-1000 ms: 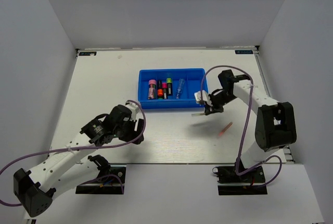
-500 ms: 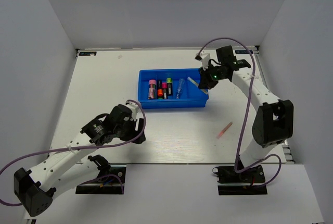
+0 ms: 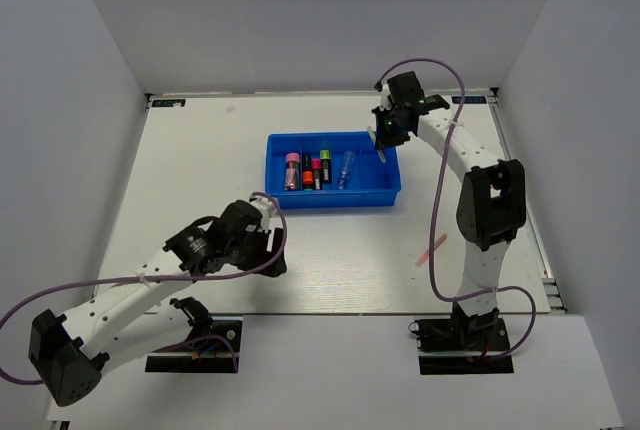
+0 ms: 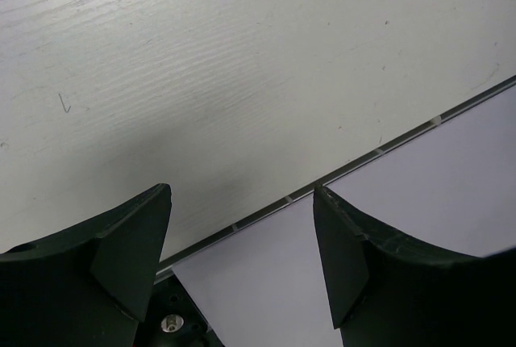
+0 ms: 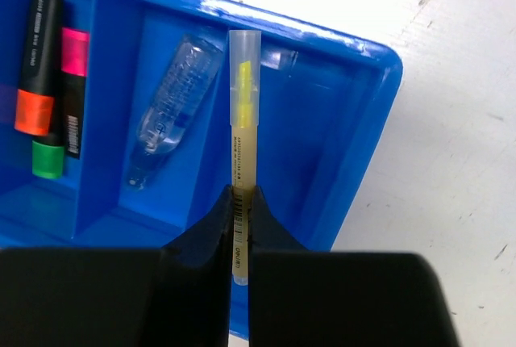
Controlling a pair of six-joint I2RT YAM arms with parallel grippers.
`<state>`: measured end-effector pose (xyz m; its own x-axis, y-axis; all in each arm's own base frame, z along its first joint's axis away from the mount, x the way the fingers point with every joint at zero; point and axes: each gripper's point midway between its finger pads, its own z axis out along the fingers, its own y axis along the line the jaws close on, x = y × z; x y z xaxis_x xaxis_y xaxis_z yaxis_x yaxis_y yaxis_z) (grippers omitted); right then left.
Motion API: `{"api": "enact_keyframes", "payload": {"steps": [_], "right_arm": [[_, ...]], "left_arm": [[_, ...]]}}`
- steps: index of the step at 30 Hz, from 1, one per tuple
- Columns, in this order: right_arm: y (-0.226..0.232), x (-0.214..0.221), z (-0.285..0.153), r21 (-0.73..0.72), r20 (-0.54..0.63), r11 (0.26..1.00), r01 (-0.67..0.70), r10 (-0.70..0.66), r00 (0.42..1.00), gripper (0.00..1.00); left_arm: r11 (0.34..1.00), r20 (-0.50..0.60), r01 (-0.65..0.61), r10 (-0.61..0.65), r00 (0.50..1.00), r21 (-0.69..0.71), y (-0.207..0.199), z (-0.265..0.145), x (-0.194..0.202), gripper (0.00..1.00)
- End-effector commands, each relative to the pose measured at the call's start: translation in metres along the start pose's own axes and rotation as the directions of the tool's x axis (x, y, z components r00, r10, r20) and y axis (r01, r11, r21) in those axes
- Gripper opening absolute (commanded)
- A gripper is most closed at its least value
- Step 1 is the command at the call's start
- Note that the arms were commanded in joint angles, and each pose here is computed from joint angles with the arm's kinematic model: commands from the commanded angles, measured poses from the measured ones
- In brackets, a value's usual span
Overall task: Sort the stationery into containers
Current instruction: Place the pen in the storage box.
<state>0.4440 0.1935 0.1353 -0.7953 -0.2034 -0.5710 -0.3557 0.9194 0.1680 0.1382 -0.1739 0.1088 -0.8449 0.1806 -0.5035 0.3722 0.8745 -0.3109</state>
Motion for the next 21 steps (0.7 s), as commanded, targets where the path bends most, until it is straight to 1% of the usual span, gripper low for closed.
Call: {"api": "enact_keyframes", "payload": {"steps": [1,7,8,10,11,12,13,15,16,17,18,19,20,21], "right_arm": [[0.0,0.001,-0.002,0.045,-0.001,0.998,-0.039,0.039,0.999,0.0],[0.002,0.017,0.002,0.054,-0.032,0.998,-0.008,0.009,0.999,0.0],[0.002,0.017,0.001,0.056,-0.031,0.998,-0.004,0.006,1.0,0.0],[0.003,0.022,0.005,0.049,-0.049,0.999,0.01,-0.008,0.999,0.06],[0.001,0.024,0.006,0.05,-0.057,0.999,0.015,-0.012,0.998,0.14],[0.003,0.026,0.005,0.047,-0.062,0.999,0.018,-0.015,0.998,0.17],[0.004,0.03,0.007,0.038,-0.072,0.999,0.029,-0.026,0.997,0.19],[0.007,0.029,0.004,0.016,-0.071,0.999,0.034,-0.033,0.997,0.31],[0.007,0.034,0.005,0.013,-0.082,0.999,0.04,-0.039,0.996,0.36],[0.012,0.03,-0.002,-0.002,-0.062,0.999,0.046,-0.046,0.997,0.4],[0.012,0.03,-0.004,-0.012,-0.059,0.999,0.049,-0.05,0.997,0.41],[0.011,0.032,-0.006,-0.015,-0.06,0.999,0.049,-0.05,0.997,0.41],[0.014,0.027,-0.015,-0.022,-0.036,0.998,0.053,-0.054,0.998,0.41],[0.017,0.027,-0.018,-0.03,-0.032,0.998,0.056,-0.057,0.998,0.41]], "left_arm": [[0.999,0.046,-0.015,0.013,0.999,0.042,-0.016,-0.005,-0.017,0.82],[0.998,0.046,-0.047,0.045,0.998,0.05,-0.028,-0.001,-0.026,0.82],[0.996,0.059,-0.062,0.058,0.997,0.063,-0.035,0.0,-0.032,0.82],[0.995,0.052,-0.075,0.072,0.996,0.069,-0.041,0.004,-0.034,0.82],[0.993,0.065,-0.088,0.083,0.994,0.083,-0.05,0.005,-0.041,0.82],[0.992,0.058,-0.093,0.089,0.994,0.08,-0.051,0.009,-0.043,0.82],[0.989,0.074,-0.108,0.101,0.992,0.096,-0.06,0.009,-0.049,0.82],[0.987,0.082,-0.127,0.119,0.99,0.099,-0.071,0.015,-0.061,0.82],[0.986,0.066,-0.133,0.127,0.99,0.097,-0.075,0.022,-0.06,0.82],[0.983,0.083,-0.145,0.136,0.987,0.114,-0.084,0.022,-0.067,0.8],[0.98,0.089,-0.154,0.143,0.986,0.127,-0.093,0.027,-0.073,0.78],[0.979,0.072,-0.158,0.15,0.986,0.126,-0.096,0.035,-0.072,0.77],[0.975,0.081,-0.173,0.162,0.983,0.143,-0.109,0.042,-0.08,0.7],[0.973,0.082,-0.177,0.166,0.983,0.15,-0.114,0.045,-0.081,0.67]]}}
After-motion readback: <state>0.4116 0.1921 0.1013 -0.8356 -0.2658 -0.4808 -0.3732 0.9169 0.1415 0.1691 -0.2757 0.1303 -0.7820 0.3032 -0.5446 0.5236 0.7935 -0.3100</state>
